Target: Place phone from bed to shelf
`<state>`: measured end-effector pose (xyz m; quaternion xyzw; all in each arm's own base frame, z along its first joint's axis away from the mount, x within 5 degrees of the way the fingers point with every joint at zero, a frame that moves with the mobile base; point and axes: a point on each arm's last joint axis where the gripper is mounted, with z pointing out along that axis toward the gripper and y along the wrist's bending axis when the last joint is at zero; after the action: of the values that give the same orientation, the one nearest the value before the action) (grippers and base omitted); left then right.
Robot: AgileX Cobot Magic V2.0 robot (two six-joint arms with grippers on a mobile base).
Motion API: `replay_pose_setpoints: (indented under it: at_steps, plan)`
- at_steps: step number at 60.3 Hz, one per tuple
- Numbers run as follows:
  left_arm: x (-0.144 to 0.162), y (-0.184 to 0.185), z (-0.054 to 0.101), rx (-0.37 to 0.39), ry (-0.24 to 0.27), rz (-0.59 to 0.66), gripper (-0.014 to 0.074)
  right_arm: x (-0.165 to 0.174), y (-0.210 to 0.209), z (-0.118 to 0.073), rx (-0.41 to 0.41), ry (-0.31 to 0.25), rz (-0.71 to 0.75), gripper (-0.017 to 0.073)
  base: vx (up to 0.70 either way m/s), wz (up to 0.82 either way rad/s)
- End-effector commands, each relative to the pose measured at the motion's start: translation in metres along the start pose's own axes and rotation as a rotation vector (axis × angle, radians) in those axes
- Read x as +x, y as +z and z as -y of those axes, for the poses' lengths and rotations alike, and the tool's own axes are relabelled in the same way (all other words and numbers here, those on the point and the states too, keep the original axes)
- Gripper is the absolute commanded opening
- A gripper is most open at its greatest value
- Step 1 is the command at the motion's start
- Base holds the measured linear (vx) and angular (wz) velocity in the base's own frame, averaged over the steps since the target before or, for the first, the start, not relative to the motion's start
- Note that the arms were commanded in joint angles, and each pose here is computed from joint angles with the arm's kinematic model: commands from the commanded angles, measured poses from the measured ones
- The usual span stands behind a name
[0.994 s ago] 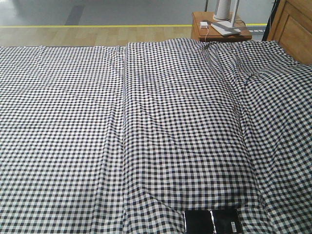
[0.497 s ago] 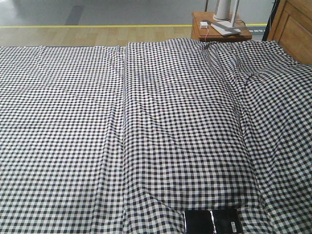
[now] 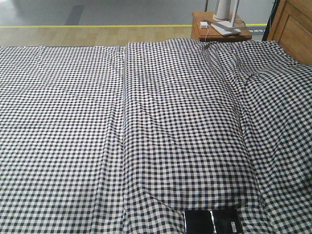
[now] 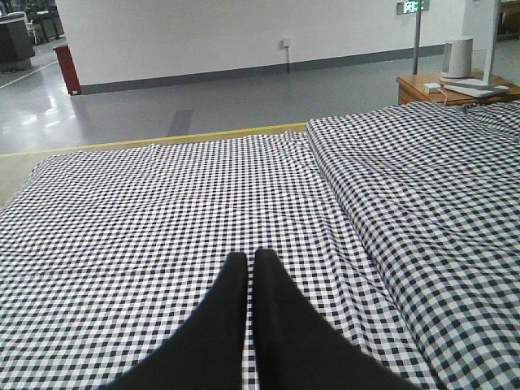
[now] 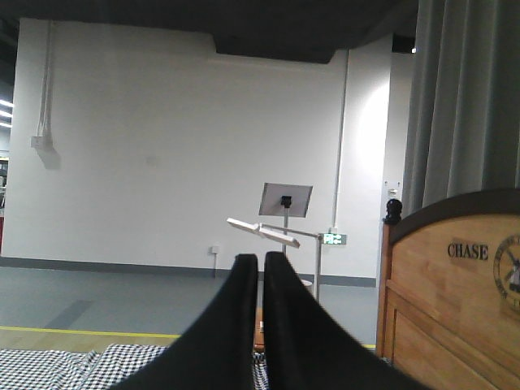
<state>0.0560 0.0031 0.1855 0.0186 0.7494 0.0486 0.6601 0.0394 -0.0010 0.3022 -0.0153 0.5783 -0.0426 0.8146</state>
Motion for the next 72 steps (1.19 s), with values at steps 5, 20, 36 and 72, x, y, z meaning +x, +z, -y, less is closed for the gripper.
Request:
replay_pose_setpoints:
  at_steps: [5,20,36,72]
  plan:
    - [-0.015,-0.003,-0.001,-0.005,-0.009,0.108,0.0001,-0.046,0.035,0.004,-0.002,-0.006,-0.089,0.0004,0.00,0.00]
    - [-0.015,-0.003,-0.001,-0.005,-0.009,0.108,0.0001,-0.060,0.107,0.005,-0.022,0.004,-0.334,0.0117,0.00,0.00]
    - [-0.015,-0.003,-0.001,-0.005,-0.009,0.108,0.0001,-0.018,0.150,0.002,-0.043,0.008,-0.595,0.0571,0.00,0.00]
    - [-0.015,-0.003,-0.001,-0.005,-0.009,0.108,0.0001,0.014,0.183,0.004,-0.001,0.116,-0.986,0.0692,0.00,0.00]
